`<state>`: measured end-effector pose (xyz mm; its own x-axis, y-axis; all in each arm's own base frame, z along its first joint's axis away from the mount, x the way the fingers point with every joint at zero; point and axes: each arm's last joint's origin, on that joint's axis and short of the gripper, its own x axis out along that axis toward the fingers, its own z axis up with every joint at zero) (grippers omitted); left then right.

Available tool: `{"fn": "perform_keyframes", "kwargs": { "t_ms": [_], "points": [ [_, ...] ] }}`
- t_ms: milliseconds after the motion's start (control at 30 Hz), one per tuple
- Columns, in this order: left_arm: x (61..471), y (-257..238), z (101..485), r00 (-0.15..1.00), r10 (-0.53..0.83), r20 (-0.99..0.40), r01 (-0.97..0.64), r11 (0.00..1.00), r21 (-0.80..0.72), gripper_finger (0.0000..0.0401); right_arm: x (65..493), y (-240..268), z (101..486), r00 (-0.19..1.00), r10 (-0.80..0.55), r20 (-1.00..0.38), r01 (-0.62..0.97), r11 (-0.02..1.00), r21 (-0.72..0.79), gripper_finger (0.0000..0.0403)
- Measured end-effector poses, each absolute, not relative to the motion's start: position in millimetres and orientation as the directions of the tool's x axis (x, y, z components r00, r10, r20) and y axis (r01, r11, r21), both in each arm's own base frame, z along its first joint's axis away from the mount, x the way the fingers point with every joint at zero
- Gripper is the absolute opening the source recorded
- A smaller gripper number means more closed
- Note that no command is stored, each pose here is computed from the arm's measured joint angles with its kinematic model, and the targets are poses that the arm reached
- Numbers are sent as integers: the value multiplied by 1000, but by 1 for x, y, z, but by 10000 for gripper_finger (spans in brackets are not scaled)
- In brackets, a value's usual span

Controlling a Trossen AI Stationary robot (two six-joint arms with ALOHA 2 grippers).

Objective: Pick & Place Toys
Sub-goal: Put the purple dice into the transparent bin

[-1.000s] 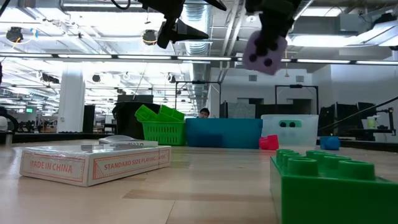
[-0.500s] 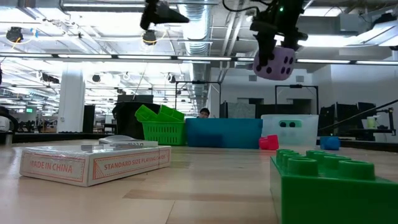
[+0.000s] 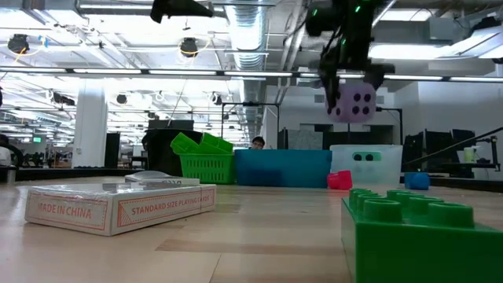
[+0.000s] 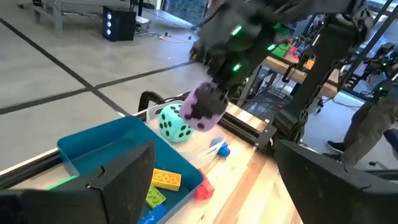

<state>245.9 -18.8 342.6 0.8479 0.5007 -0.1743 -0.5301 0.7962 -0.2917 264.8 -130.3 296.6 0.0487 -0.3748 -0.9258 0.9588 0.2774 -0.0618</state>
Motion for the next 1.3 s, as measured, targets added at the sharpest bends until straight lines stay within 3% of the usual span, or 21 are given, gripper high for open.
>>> {"fn": "perform_keyframes", "kwargs": {
  "t_ms": [300, 400, 633, 767, 1300],
  "points": [
    [245, -19, 341, 846, 499, -187, -533, 798, -282, 324, 292, -135, 243, -107, -209, -972, 884, 428, -189, 384],
    [245, -19, 341, 846, 499, -190, -534, 798, -280, 324, 294, -131, 235, -164, -215, -963, 882, 405, -240, 384],
    [245, -19, 341, 845, 500, -190, -534, 798, -279, 324, 289, -134, 239, -170, -213, -962, 925, 303, -230, 384],
    [245, -19, 341, 845, 500, -190, -535, 798, -279, 324, 286, -137, 239, -183, -198, -963, 909, 339, -243, 384],
    [245, -19, 341, 845, 500, -191, -535, 798, -278, 324, 287, -139, 239, -149, -161, -976, 946, 263, -188, 399]
  ]
}}
